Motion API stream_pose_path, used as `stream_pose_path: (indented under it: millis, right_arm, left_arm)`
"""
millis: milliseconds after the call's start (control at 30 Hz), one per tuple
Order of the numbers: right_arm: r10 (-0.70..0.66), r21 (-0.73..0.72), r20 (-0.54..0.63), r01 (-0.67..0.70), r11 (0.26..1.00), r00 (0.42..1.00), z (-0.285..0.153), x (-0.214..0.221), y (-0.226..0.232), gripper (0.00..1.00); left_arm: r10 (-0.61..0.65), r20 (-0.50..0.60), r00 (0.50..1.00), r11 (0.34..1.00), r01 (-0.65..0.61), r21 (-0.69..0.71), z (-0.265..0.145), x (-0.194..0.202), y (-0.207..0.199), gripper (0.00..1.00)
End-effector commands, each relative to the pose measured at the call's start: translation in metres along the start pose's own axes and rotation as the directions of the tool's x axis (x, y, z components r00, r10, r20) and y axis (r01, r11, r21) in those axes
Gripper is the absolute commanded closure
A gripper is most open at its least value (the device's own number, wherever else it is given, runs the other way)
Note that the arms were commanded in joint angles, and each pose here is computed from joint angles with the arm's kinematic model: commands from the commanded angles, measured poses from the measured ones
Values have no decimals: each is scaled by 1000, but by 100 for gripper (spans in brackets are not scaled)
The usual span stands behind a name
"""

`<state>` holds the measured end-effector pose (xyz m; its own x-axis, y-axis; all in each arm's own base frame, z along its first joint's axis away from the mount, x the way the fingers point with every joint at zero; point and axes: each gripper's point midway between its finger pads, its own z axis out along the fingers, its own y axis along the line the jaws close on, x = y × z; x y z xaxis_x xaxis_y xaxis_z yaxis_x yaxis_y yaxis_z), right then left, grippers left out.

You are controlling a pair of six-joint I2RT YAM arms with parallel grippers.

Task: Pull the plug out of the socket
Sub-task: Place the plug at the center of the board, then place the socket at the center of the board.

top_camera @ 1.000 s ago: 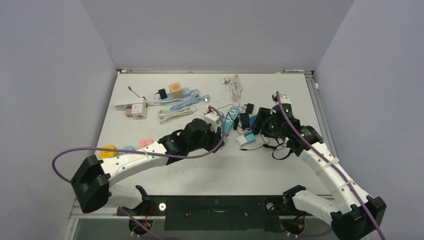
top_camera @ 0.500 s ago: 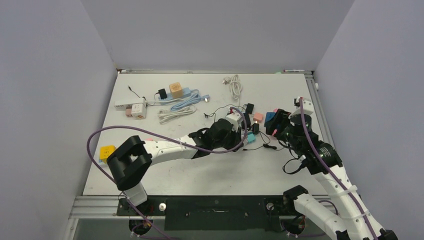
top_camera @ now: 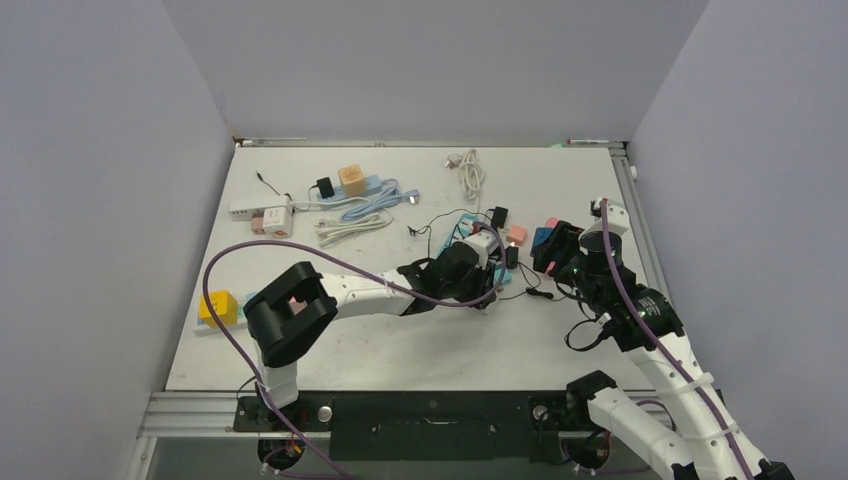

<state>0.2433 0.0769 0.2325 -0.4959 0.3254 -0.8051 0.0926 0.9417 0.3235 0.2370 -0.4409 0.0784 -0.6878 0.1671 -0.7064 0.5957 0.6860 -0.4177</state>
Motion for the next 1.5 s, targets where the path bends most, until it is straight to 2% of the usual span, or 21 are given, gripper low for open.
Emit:
stream_pose_path:
  millis: [0, 167, 333, 433, 533, 667, 767, 800, 833, 933, 1000, 1133, 1233, 1367, 1467]
  right_arm:
    - [30, -9, 54, -30, 1000, 998, 1, -13, 4, 95]
    - [31, -11, 57, -30, 999, 998, 0, -14, 4, 95]
    - [26, -7, 58, -26, 1000, 998, -2, -15, 2, 95]
    - [22, -10, 60, -21, 1000, 998, -3, -16, 3, 95]
    - [13, -29, 65, -11, 1000, 998, -3, -18, 7, 95]
    - [-16, -104, 69, 23, 994, 997, -3, -21, 21, 95]
    - [-56, -245, 72, 72, 967, 996, -7, -21, 46, 95]
    - [-84, -382, 59, 100, 919, 995, -10, -17, 72, 95]
    - [-90, -419, 48, 102, 902, 995, -10, -13, 80, 95]
    - [-117, -495, 25, 114, 861, 993, -7, -2, 101, 95]
    - [-152, -534, 25, 142, 834, 988, -8, 12, 122, 95]
    - [-240, -543, 21, 213, 812, 971, -4, 48, 161, 95]
    - [-323, -512, 28, 291, 808, 946, 3, 78, 186, 95]
    - [-401, -453, -1, 358, 817, 916, 28, 110, 202, 95]
    - [-418, -445, -22, 366, 817, 908, 48, 128, 212, 95]
  left_arm:
    - [9, 56, 998, 999, -11, 34, 5, -20, -12, 65]
    - [23, 68, 997, 1000, -24, 7, 5, -25, -9, 58]
    - [58, 131, 990, 998, -58, -3, -17, -54, -17, 31]
    - [79, 167, 983, 997, -81, 3, -38, -73, -26, 19]
    - [103, 215, 971, 994, -108, 10, -71, -95, -34, 12]
    - [131, 210, 969, 991, -123, -51, -120, -109, -17, 4]
    - [105, 192, 976, 993, -91, -81, -158, -116, 8, 4]
    - [45, 160, 986, 993, -26, -118, -190, -121, 45, 4]
    - [39, 155, 987, 990, -17, -143, -202, -121, 56, 4]
    - [41, 204, 978, 959, 18, -281, -239, -132, 108, 4]
    - [21, 277, 961, 936, 79, -344, -265, -138, 140, 4]
    - [0, 408, 913, 899, 179, -400, -299, -143, 175, 4]
    - [52, 479, 876, 832, 227, -506, -321, -139, 201, 4]
    - [83, 483, 872, 762, 257, -595, -332, -120, 227, 4]
    - [85, 476, 875, 760, 252, -599, -332, -116, 228, 4]
